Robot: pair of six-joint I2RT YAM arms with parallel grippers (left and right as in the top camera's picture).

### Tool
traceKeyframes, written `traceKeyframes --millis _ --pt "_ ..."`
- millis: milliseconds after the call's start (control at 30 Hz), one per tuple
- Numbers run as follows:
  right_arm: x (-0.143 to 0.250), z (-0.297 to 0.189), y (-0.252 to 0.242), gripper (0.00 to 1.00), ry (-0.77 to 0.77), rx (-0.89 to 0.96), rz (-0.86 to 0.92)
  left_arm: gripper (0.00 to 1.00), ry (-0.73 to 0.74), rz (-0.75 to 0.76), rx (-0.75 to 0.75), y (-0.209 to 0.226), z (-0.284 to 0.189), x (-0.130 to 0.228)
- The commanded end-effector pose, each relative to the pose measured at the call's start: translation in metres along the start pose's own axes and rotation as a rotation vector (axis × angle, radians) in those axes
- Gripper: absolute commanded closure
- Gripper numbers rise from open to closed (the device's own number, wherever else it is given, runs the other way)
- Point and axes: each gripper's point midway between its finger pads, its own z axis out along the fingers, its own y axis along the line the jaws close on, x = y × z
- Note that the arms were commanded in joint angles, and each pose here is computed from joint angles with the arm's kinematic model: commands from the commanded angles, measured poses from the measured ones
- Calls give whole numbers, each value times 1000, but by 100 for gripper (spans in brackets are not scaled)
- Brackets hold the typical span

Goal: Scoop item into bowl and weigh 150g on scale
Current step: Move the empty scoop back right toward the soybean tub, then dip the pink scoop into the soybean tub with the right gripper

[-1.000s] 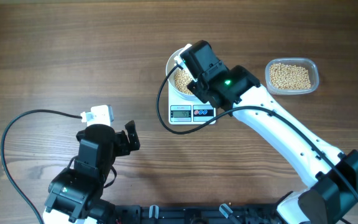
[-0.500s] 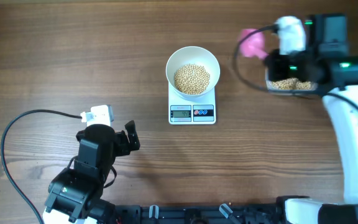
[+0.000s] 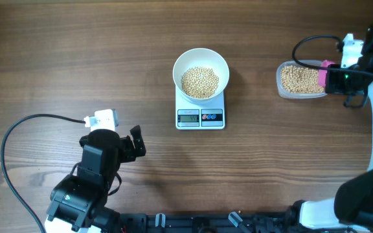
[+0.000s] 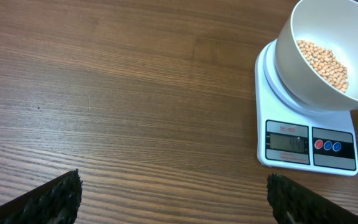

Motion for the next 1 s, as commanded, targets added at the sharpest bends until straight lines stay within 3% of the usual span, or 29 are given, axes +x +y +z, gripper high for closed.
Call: traceKeyframes --millis 0,533,800,967 --pt "2 11 -13 96 44 90 2 0 -5 8 -17 4 1 0" --pt "-6 29 23 96 61 107 -49 0 -5 8 -17 4 1 0" --pt "15 48 26 96 116 97 -53 0 -5 7 -17 4 1 0" --pt "11 50 54 96 91 -62 -70 0 -5 8 -17 4 1 0"
